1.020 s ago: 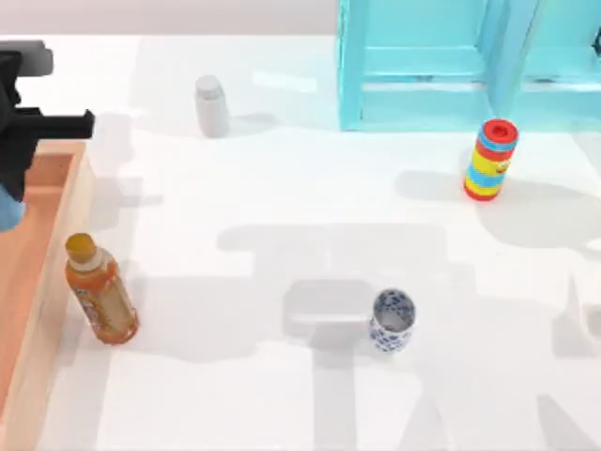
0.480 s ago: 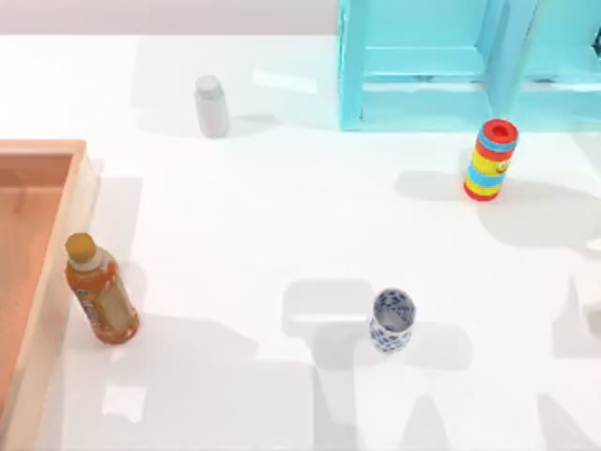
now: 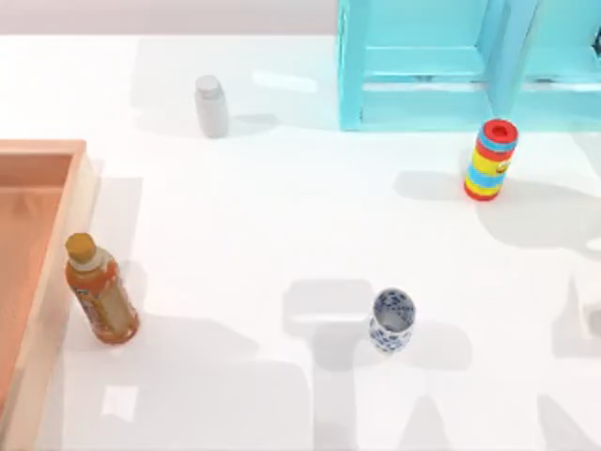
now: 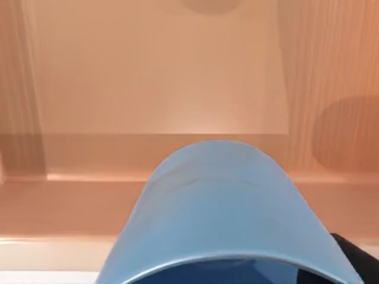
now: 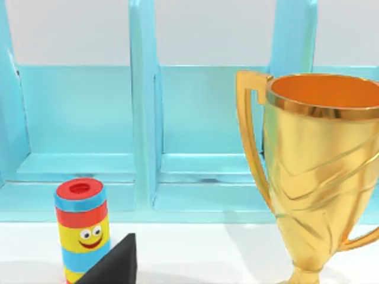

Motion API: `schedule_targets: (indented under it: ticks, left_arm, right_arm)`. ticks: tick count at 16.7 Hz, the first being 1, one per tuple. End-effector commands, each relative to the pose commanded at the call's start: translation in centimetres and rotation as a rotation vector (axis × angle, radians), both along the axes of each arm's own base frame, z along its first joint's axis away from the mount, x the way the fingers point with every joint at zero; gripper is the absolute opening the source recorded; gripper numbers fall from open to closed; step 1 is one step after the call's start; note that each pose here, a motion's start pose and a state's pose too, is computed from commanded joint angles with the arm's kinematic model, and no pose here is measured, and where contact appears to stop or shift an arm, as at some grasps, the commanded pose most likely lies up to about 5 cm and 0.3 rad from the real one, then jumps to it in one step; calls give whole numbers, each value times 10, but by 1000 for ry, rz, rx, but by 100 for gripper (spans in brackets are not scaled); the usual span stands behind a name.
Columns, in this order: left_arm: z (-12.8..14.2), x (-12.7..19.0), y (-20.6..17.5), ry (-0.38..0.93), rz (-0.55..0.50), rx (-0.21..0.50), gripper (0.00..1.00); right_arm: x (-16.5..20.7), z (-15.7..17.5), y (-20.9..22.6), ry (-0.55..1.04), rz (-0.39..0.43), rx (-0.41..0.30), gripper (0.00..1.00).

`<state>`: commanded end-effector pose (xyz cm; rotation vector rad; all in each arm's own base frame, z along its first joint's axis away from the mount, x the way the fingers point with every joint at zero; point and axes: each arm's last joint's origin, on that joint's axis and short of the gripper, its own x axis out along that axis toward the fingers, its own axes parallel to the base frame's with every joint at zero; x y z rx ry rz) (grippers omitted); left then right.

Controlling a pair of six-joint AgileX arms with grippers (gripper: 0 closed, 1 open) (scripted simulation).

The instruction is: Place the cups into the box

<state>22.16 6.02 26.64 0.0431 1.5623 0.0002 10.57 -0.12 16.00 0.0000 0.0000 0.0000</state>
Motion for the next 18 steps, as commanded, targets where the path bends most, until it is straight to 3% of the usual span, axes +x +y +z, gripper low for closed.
schedule_targets:
  ticks: [6, 11, 18]
  left_arm:
    - [-49, -1, 8, -7, 6, 1, 0]
    - [-53, -2, 9, -5, 7, 0, 0]
    - [-53, -2, 9, -5, 7, 0, 53]
  right_arm:
    - [0, 0, 0, 0, 0, 0, 100]
    - [0, 0, 0, 0, 0, 0, 100]
    - [0, 0, 0, 0, 0, 0, 100]
